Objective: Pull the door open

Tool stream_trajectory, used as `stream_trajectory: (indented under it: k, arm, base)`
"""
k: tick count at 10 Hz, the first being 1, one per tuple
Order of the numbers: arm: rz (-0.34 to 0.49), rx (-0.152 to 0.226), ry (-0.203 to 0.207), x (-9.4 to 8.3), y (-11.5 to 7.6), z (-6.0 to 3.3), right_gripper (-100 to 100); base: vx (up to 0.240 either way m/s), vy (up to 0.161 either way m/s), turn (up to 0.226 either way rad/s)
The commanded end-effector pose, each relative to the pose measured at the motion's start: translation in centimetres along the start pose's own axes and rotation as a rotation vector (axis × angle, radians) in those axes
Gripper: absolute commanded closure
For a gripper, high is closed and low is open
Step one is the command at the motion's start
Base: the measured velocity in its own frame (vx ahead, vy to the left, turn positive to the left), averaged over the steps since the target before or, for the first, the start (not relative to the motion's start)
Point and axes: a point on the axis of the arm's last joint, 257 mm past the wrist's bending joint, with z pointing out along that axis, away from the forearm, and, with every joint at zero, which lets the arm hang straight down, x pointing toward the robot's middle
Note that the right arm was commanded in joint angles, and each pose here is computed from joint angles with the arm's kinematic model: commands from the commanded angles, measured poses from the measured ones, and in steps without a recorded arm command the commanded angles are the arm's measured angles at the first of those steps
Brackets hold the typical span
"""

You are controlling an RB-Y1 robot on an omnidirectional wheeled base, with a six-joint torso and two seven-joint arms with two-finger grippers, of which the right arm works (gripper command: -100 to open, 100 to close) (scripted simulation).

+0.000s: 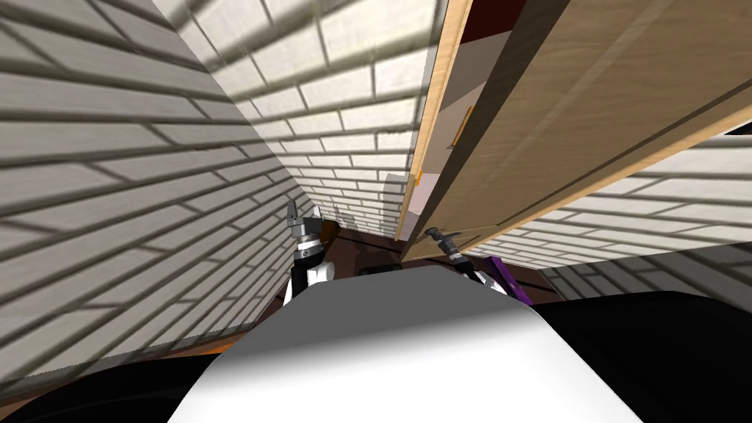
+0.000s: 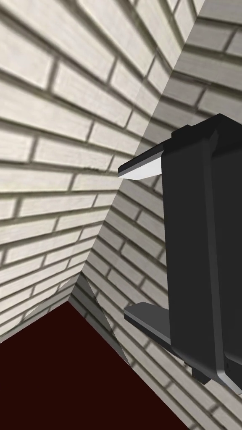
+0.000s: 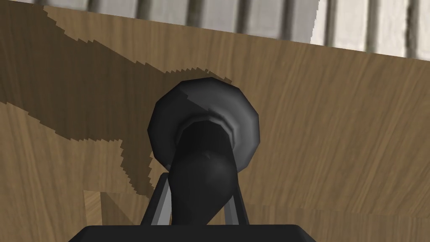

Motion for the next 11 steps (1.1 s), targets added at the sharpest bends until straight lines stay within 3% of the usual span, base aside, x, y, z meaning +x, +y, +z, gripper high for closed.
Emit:
stream_trajectory:
  k: [1,3,4,11]
  arm:
    - [-0.006,-0.003,0.008,-0.5,0.3,-0.84,100]
    - [-0.006,-0.005,0.018,-0.7,0.4,-1.57,100]
    - [0.000,-0.002,0.020,-0.1,0.1,-1.37,100]
    - [-0.004,-0.006,0.042,-0.9,0.2,-3.50,100]
  base:
    - [-0.218,-0.085,0.140]
    - [-0.213,-0.055,0.114]
    - [-0.095,-0.014,0.020]
    - [-0.235,-0.088,0.196]
